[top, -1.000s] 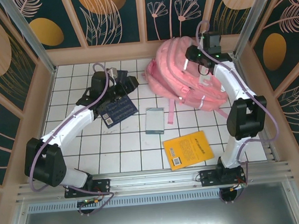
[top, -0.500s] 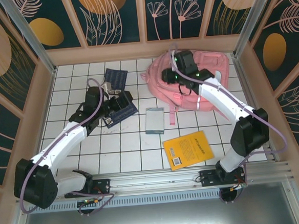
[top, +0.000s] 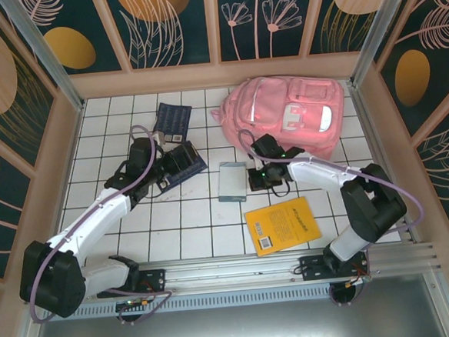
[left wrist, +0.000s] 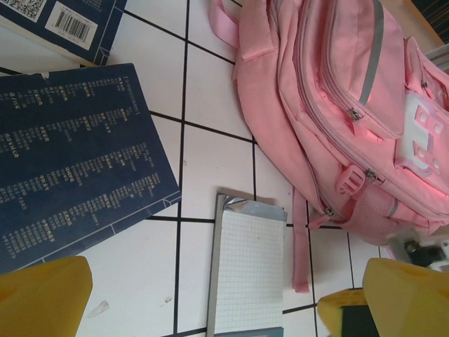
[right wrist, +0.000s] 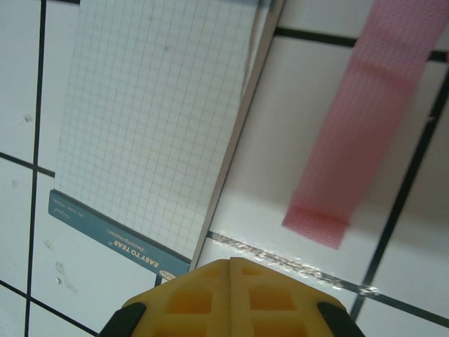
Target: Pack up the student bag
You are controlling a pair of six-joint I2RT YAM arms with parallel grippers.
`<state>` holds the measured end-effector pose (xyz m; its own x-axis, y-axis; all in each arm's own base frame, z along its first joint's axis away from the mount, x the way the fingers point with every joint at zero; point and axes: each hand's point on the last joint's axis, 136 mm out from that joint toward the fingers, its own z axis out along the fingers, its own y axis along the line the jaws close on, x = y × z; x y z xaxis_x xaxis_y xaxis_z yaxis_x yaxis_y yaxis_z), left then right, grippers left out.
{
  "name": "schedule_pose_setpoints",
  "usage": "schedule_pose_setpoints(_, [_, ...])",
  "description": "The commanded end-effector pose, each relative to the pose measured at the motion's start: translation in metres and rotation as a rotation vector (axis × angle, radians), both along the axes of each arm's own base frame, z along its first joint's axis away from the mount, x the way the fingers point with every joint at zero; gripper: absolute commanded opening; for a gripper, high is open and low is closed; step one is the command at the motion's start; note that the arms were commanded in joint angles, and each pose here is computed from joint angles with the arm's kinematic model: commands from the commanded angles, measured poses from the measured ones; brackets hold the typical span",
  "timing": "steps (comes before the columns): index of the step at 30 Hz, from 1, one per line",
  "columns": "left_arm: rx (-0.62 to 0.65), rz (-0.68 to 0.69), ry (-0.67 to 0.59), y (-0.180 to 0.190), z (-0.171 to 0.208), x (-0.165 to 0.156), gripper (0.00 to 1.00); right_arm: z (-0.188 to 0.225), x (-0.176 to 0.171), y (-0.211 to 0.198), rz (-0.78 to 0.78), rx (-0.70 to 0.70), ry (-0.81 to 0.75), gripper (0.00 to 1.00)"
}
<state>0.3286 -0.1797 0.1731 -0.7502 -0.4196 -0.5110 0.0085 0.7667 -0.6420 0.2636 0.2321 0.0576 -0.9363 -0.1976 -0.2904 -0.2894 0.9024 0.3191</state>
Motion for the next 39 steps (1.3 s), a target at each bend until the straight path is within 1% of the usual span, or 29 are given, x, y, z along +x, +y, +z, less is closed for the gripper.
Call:
schedule_pose_setpoints(1, [-0.013, 0.004, -0.013, 0.0, 0.001, 0.003, 0.99, -0.013, -0.006, 0.015, 0.042, 0.012, 0.027, 0.0])
schedule_pose_setpoints(9, [0.015, 0.009, -0.029, 0.005, 0.005, 0.002, 0.99, -0.039, -0.011, 0.019, 0.064, -0.003, 0.083, 0.0])
schedule_pose_setpoints(13, [0.021, 0.011, -0.035, 0.006, 0.005, 0.003, 0.99, -0.039, -0.017, 0.032, 0.086, 0.058, 0.106, 0.0])
schedule_pose_setpoints(18, [0.024, 0.014, -0.035, 0.006, 0.004, 0.004, 0.99, -0.026, -0.019, 0.068, 0.137, 0.17, 0.099, 0.0])
schedule_pose_setpoints(24, [0.033, 0.045, -0.016, 0.011, -0.007, 0.003, 0.99, -0.003, -0.005, 0.114, 0.192, 0.315, 0.086, 0.0])
schedule_pose_setpoints(26, [0.032, 0.059, 0.015, 0.012, -0.016, 0.002, 0.99, 0.016, 0.0, 0.118, 0.222, 0.342, 0.055, 0.0])
schedule_pose_setpoints(29, [0.004, 0.068, 0.069, 0.01, -0.034, -0.002, 0.99, 0.044, 0.012, 0.109, 0.217, 0.392, 0.018, 0.0])
schedule_pose_setpoints(31, [-0.023, 0.066, 0.107, 0.006, -0.046, -0.004, 0.99, 0.046, 0.024, 0.094, 0.171, 0.381, 0.012, 0.1])
schedule_pose_setpoints(33, [-0.062, 0.048, 0.145, -0.002, -0.059, -0.005, 0.99, 0.036, 0.037, 0.073, 0.1, 0.315, 0.005, 0.26])
schedule_pose_setpoints(34, [-0.079, 0.037, 0.159, -0.006, -0.064, -0.005, 0.99, 0.028, 0.043, 0.063, 0.061, 0.276, 0.01, 0.29])
schedule_pose_setpoints(36, [-0.102, 0.023, 0.188, -0.013, -0.074, -0.003, 0.99, 0.014, 0.053, 0.043, -0.019, 0.219, 0.025, 0.33])
schedule_pose_setpoints(39, [-0.124, -0.004, 0.215, -0.023, -0.084, 0.002, 0.99, 0.006, 0.054, 0.032, -0.083, 0.186, 0.027, 0.36])
